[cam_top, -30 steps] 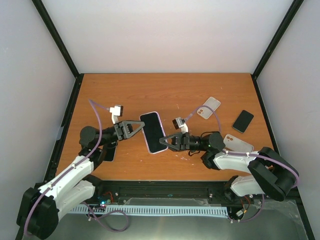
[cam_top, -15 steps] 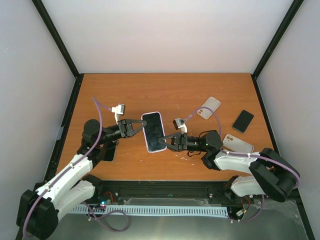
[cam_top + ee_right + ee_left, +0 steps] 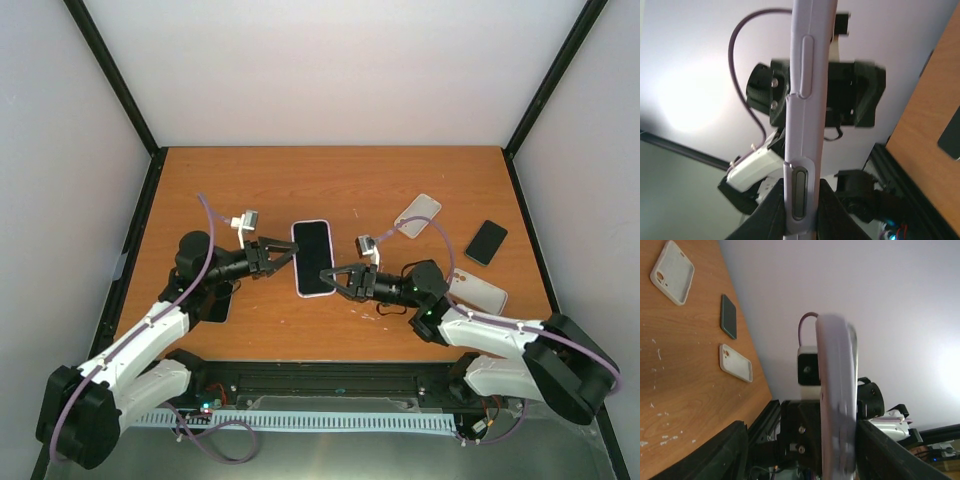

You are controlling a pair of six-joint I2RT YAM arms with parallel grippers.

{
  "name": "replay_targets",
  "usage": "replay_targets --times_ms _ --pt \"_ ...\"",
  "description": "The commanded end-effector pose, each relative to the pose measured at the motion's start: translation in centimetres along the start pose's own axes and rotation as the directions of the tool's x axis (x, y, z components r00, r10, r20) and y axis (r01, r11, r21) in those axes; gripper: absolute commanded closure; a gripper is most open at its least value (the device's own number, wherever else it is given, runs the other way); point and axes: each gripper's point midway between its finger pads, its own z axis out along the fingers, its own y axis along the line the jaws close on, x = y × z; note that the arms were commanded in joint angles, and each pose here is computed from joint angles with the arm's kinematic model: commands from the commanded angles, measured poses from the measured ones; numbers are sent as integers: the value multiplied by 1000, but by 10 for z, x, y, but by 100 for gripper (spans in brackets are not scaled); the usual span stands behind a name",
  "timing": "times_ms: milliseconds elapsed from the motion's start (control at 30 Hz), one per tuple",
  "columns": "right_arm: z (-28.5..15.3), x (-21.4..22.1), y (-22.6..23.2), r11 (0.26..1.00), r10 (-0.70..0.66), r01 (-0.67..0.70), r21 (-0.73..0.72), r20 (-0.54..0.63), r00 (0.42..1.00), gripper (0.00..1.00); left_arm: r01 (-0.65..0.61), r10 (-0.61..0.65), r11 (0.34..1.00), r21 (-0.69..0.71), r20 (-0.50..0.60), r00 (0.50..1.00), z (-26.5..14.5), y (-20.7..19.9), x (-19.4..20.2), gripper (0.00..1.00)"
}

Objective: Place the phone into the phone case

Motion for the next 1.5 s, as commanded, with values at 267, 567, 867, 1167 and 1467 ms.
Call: replay_targets --times_ms 267,567,867,1167,1467 --pt "1 -48 28 983 -176 159 92 211 962 88 -18 31 996 91 -144 989 -2 -8 26 32" --pt "6 -53 15 986 -148 125 113 217 965 89 -41 60 994 106 -189 980 4 -9 29 42" --pt "8 -51 0 985 -123 94 144 204 971 87 -46 50 999 21 -190 981 10 4 21 91" --pt "2 -46 -20 969 -130 85 230 188 974 87 -29 23 999 -28 -193 981 14 14 17 99" --pt "-5 -20 -7 949 -247 231 213 52 968 88 -174 175 985 19 -128 976 10 -13 4 40"
